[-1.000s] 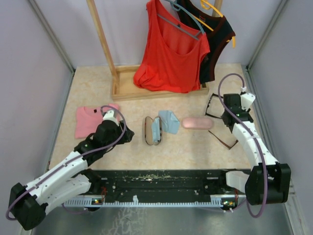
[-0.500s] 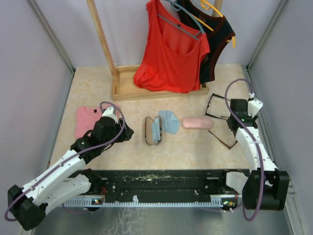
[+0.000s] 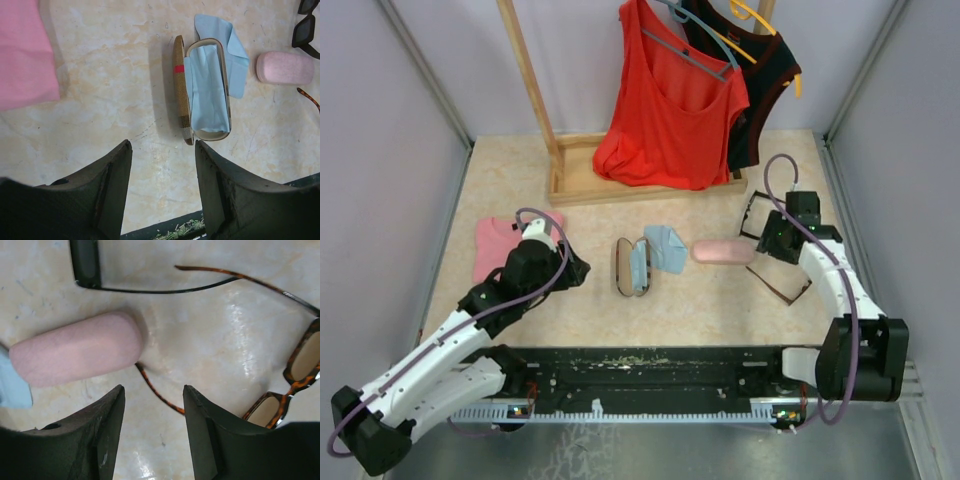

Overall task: Organize the sunglasses
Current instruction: Pick up the sunglasses from the center of the board.

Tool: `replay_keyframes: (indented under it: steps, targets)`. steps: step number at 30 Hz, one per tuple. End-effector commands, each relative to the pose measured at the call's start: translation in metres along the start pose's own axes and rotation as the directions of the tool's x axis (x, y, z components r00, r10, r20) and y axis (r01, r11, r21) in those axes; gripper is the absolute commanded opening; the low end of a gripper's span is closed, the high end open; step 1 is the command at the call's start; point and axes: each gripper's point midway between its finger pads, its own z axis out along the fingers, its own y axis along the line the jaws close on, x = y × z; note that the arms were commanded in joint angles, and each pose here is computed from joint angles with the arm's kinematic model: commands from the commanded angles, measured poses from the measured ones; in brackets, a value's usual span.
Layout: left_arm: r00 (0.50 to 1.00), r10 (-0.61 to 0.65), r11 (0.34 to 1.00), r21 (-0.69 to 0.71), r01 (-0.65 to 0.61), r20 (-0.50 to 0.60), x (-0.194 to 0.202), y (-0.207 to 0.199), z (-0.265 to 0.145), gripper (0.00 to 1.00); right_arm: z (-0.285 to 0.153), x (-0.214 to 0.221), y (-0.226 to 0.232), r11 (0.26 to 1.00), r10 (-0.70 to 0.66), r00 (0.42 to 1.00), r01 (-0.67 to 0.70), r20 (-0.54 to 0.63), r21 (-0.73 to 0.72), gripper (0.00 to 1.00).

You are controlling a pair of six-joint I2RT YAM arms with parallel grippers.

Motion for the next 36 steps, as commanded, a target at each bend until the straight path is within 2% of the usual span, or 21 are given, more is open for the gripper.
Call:
replay_keyframes:
  steps: [1,4,11,24,36]
  targets:
    - [1.0,-0.012,1.0,-0.001,0.012,0.016,-0.002,0.001,-0.001,0.6,-0.022,0.008,0.024,0.991,-0.113,0.993,0.109,-0.041,-0.081,0.51]
    - [1.0,-0.01,1.0,0.003,0.01,0.007,0.001,0.001,0.002,0.6,-0.01,0.023,0.027,0.985,-0.159,0.981,0.15,-0.115,-0.084,0.51]
    - [1.0,0.003,1.0,0.005,-0.003,0.018,-0.001,0.002,0.0,0.61,0.009,0.03,0.017,0.976,-0.214,0.962,0.218,-0.172,0.007,0.51]
    - [1.0,0.004,1.0,-0.006,-0.003,0.024,0.001,0.007,-0.001,0.61,0.026,0.046,0.015,0.963,-0.26,0.926,0.269,-0.274,-0.005,0.5]
    - [1.0,0.001,1.0,-0.012,-0.001,0.015,0.006,0.01,0.001,0.62,0.036,0.053,0.011,0.957,-0.276,0.91,0.289,-0.308,-0.003,0.35]
